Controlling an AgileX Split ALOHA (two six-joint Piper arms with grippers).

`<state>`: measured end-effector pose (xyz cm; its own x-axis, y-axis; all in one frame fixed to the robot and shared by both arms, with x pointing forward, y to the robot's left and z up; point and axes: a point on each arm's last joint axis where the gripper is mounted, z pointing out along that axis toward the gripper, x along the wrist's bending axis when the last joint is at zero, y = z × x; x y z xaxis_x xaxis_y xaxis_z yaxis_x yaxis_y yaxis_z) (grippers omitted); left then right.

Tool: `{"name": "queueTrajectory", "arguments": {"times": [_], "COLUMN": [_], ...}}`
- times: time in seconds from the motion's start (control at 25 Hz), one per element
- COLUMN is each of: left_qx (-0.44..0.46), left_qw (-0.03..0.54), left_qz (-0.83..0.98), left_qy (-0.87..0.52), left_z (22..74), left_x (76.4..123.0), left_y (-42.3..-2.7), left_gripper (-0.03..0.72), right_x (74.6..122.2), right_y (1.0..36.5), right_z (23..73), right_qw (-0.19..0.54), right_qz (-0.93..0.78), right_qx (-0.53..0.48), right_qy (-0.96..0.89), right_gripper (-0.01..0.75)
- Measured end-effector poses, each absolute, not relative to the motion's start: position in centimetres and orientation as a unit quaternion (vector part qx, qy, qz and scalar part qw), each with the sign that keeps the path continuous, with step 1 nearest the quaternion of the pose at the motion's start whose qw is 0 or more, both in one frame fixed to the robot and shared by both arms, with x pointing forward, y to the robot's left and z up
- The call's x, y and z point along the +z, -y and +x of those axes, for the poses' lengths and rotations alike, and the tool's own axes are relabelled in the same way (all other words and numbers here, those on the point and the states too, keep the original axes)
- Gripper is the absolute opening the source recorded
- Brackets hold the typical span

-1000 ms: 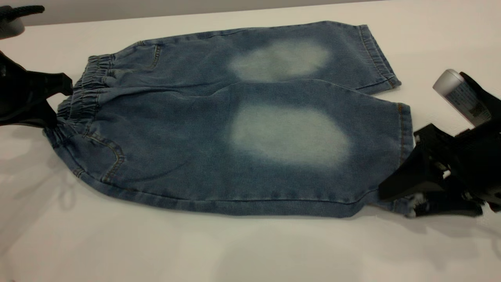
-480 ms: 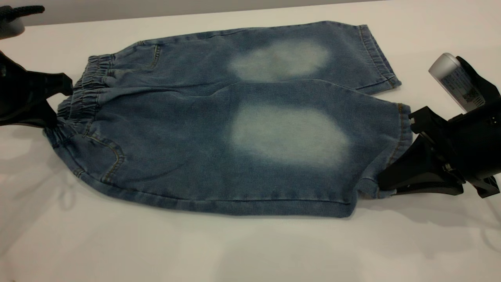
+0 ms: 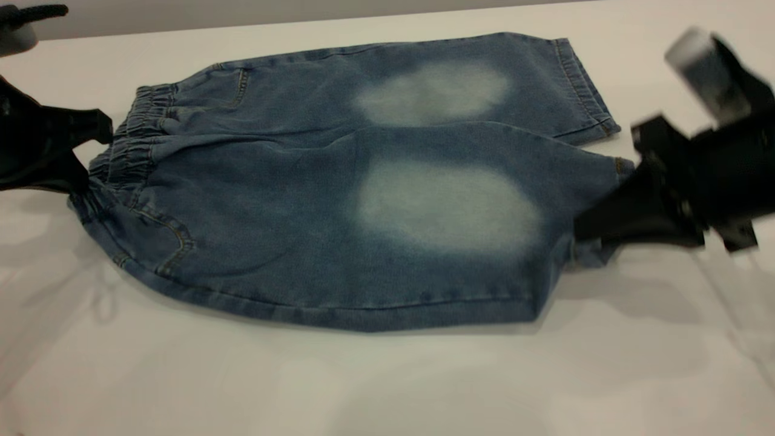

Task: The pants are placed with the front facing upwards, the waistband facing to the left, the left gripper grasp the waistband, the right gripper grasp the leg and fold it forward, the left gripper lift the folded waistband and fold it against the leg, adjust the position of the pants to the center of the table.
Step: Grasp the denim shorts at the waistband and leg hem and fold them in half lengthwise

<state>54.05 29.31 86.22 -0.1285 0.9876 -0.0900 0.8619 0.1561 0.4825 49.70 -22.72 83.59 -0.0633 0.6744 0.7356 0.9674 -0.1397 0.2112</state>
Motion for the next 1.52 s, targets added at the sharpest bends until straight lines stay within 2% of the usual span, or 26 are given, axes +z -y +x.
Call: {"name": "queueTrajectory", "arguments": {"times": [0.68, 1.04, 1.52], "left_qx": [0.217, 0.24, 0.28], "left_qw": [0.265, 0.309, 0.357], "left_qz": [0.62, 0.623, 0.619], "left_qy": [-0.706, -0.677, -0.641], "left_z": [58.1, 59.9, 62.9], "left_x": [90.2, 92.0, 95.4], "left_y": [-29.2, -27.4, -26.4], "left_gripper": [0.037, 0.037, 0.037], "right_x": [89.5, 93.9, 95.5], "right_y": [22.5, 23.0, 23.1], "right_z": [57.7, 60.3, 62.8], "right_qw": [0.104, 0.042, 0.008], "right_qz": [-0.587, -0.573, -0.547], "right_qx": [-0.457, -0.454, -0.444], "right_qy": [0.66, 0.68, 0.709], "right_gripper": [0.014, 0.014, 0.014]}}
